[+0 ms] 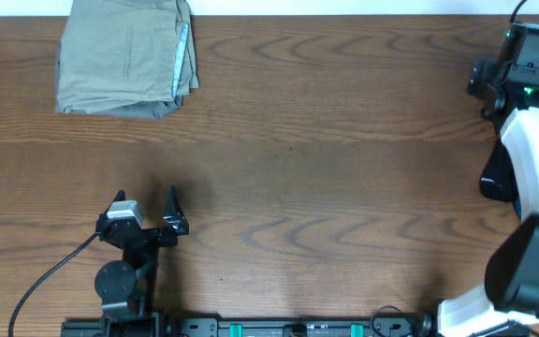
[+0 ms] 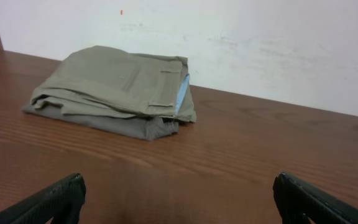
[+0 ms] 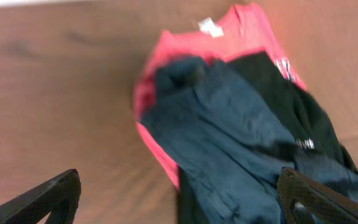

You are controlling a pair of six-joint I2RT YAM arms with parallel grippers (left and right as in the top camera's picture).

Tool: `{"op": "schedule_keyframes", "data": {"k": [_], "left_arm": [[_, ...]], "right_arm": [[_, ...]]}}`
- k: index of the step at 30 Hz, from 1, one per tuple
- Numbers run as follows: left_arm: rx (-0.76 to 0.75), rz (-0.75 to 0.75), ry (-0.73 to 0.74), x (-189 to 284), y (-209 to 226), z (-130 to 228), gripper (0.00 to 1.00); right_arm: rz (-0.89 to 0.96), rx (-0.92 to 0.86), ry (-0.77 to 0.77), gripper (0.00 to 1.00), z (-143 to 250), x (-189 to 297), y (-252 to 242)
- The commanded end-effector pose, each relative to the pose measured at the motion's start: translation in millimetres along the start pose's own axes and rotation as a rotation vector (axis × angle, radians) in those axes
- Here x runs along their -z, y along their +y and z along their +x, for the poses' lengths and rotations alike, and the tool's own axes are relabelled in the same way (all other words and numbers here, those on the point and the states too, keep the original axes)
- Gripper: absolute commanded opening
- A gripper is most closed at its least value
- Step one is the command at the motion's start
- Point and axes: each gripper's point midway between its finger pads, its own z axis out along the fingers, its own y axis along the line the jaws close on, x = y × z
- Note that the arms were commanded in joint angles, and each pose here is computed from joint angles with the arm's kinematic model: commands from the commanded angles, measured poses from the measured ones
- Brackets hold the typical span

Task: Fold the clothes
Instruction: 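Reach the right gripper to the garment pile and grasp the navy trousers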

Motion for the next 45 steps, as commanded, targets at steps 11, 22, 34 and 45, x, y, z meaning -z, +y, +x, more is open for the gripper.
{"op": "schedule_keyframes", "data": {"k": [11,22,34,45], "left_arm": [[-0.013,0.007,0.047,-1,0,15,0.98],[-0.013,0.007,0.047,-1,0,15,0.98],[-0.013,0.007,0.047,-1,0,15,0.98],[-0.013,0.007,0.047,-1,0,15,0.98]], "right_arm": [[0.341,0.345,0.248,0.99,69,-83,-41],[0.344,0.365,0.325,0.92,102,-113,-39],[0.349,0.244,0.312,0.61,106,-121,-51],[0.369,0.174,0.3,0.15,105,-123,-59]]}}
